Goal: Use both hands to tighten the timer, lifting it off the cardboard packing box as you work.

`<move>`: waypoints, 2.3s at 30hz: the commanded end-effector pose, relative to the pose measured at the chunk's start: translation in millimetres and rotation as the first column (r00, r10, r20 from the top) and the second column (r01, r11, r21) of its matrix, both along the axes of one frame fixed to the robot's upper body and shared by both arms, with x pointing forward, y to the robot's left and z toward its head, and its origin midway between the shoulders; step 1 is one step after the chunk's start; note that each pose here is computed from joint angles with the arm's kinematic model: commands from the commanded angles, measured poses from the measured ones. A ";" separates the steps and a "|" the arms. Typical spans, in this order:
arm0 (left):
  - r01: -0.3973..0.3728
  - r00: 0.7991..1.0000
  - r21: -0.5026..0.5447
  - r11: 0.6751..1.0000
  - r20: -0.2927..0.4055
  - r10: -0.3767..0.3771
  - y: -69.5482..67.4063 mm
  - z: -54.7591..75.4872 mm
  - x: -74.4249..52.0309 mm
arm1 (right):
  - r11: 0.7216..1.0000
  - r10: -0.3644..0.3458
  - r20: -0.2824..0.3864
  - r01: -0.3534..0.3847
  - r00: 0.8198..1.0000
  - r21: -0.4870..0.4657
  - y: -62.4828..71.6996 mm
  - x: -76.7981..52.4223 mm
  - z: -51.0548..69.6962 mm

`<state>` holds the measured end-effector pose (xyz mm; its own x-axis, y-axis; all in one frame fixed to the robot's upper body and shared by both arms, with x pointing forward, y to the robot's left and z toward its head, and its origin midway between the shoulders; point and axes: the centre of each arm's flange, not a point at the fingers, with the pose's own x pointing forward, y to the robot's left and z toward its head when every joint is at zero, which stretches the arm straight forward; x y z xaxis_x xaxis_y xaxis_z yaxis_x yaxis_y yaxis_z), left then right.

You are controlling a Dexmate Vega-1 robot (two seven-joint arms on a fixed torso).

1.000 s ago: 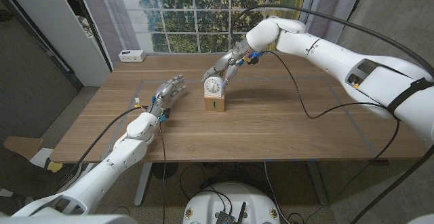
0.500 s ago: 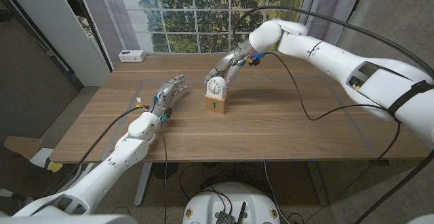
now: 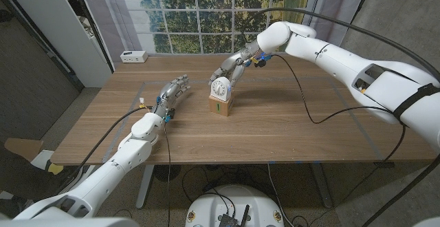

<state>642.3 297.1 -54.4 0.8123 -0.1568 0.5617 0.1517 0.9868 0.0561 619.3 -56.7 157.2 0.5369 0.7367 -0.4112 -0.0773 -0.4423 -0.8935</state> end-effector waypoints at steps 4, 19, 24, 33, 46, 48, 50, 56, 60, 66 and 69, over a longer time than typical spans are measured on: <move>-0.004 1.000 0.004 1.000 0.026 0.004 -2.5 9.2 -0.8 | 0.981 0.002 -0.091 0.016 0.996 0.194 -15.9 8.6 20.3; -0.058 0.991 0.106 0.993 0.128 0.044 -9.5 34.3 -17.9 | 0.928 -0.027 -0.112 0.067 0.993 0.366 -31.9 12.5 32.1; -0.111 0.980 0.162 0.981 0.182 0.081 -13.3 44.9 -29.2 | 0.913 -0.053 -0.099 0.089 0.994 0.399 -33.4 9.1 31.2; -0.186 0.953 0.195 0.963 0.272 0.129 -20.0 58.7 -46.2 | 0.888 -0.115 -0.091 0.143 0.989 0.438 -34.6 2.8 27.3; -0.259 0.910 0.241 0.936 0.385 0.153 -30.8 75.9 -55.2 | 0.853 -0.188 -0.124 0.224 0.974 0.471 -31.0 -1.2 20.8; -0.275 0.900 0.254 0.927 0.406 0.156 -34.0 79.2 -56.0 | 0.849 -0.191 -0.132 0.231 0.973 0.475 -30.9 -0.5 19.9; -0.298 0.888 0.272 0.915 0.431 0.161 -37.8 82.6 -57.2 | 0.846 -0.187 -0.143 0.233 0.972 0.480 -30.4 -0.1 19.2; -0.324 0.871 0.299 0.898 0.464 0.160 -42.8 89.2 -56.9 | 0.839 -0.160 -0.166 0.223 0.973 0.497 -28.3 -0.5 19.2; -0.342 0.861 0.305 0.889 0.480 0.167 -44.5 91.6 -56.0 | 0.827 -0.137 -0.222 0.235 0.965 0.511 -27.7 1.3 20.1; -0.362 0.850 0.320 0.875 0.499 0.170 -49.0 92.9 -53.9 | 0.817 -0.090 -0.269 0.226 0.959 0.531 -25.9 3.1 20.7; -0.366 0.850 0.326 0.872 0.497 0.171 -49.1 92.3 -53.5 | 0.812 -0.071 -0.285 0.222 0.956 0.540 -25.9 3.2 21.1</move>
